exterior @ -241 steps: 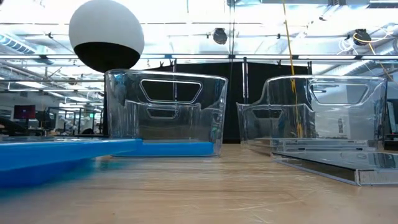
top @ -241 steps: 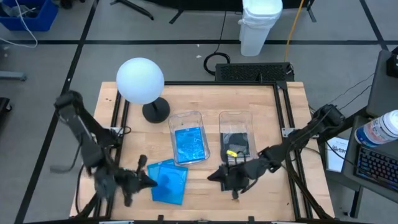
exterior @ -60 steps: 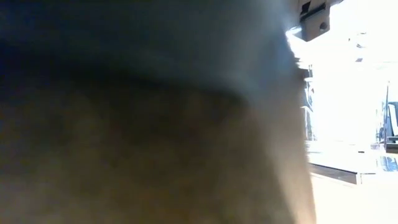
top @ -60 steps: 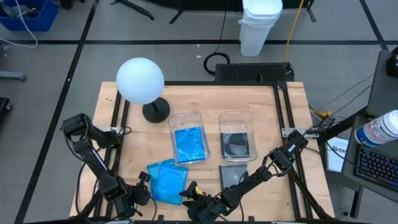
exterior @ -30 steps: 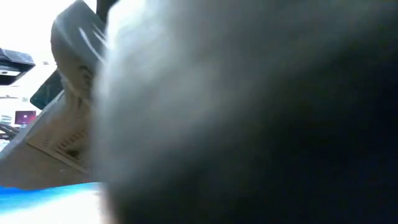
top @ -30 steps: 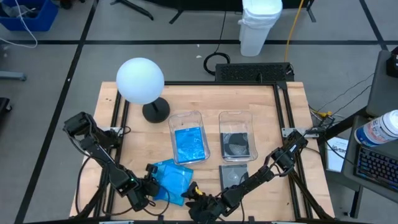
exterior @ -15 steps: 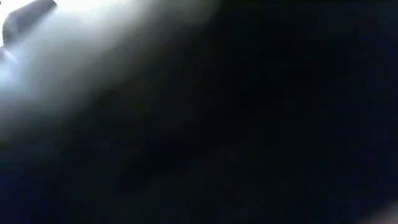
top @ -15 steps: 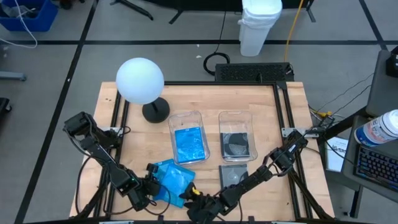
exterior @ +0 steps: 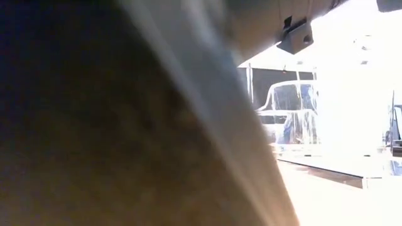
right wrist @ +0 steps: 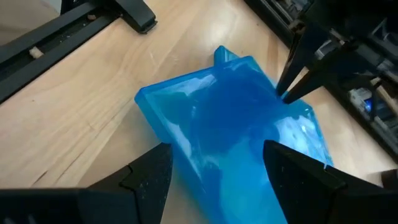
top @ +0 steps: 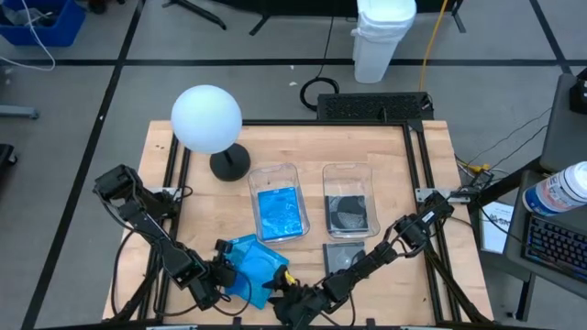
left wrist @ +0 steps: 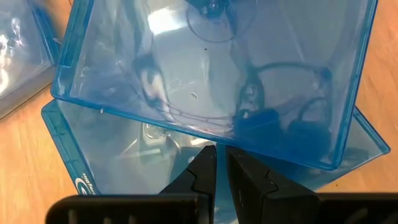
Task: Pick & place jewel cases by type
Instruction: Put the blue CD case into the left transparent bin
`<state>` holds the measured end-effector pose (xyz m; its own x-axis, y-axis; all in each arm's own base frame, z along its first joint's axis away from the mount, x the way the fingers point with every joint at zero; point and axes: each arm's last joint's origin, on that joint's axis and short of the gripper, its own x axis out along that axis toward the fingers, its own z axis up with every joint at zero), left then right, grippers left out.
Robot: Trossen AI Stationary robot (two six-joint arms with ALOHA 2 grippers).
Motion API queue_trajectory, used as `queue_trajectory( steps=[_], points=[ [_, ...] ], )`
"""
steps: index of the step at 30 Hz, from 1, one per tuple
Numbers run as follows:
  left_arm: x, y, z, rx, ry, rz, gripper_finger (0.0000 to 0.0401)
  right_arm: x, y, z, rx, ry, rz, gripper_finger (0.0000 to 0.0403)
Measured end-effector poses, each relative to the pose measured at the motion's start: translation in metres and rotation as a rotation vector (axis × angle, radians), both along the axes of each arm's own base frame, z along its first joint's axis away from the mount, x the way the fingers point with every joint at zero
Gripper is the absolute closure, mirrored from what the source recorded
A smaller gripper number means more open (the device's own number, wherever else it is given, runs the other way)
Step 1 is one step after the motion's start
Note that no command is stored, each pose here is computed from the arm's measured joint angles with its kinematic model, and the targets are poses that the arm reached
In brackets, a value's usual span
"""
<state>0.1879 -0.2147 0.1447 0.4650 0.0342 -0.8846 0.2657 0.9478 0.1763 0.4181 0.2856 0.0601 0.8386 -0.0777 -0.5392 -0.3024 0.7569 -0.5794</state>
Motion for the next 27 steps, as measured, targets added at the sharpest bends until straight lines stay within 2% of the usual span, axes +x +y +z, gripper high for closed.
queue_trajectory(
  steps=[6, 11, 15, 21, 24, 27],
  points=[
    [-0.001, 0.001, 0.0, 0.008, 0.005, -0.001, 0.0355, 0.002, -0.002, 0.0, -0.001, -0.009, -0.019, 0.0163],
    [-0.002, 0.002, -0.001, 0.023, 0.017, 0.004, 0.0355, 0.002, -0.002, 0.011, 0.022, -0.039, -0.046, 0.0163],
    [-0.005, 0.002, -0.001, 0.051, 0.034, -0.018, 0.0355, 0.003, -0.002, 0.023, 0.033, -0.06, -0.05, 0.0163],
    [-0.012, 0.005, -0.002, 0.097, 0.078, -0.005, 0.0355, 0.003, -0.003, 0.023, 0.028, -0.057, -0.05, 0.0163],
    [-0.015, 0.006, -0.003, 0.108, 0.089, 0.002, 0.0355, 0.001, -0.001, 0.027, -0.008, -0.081, -0.088, 0.0163],
    [-0.017, 0.005, -0.003, 0.118, 0.09, -0.005, 0.0355, -0.008, 0.005, 0.04, -0.106, -0.106, -0.126, 0.0163]
  ],
)
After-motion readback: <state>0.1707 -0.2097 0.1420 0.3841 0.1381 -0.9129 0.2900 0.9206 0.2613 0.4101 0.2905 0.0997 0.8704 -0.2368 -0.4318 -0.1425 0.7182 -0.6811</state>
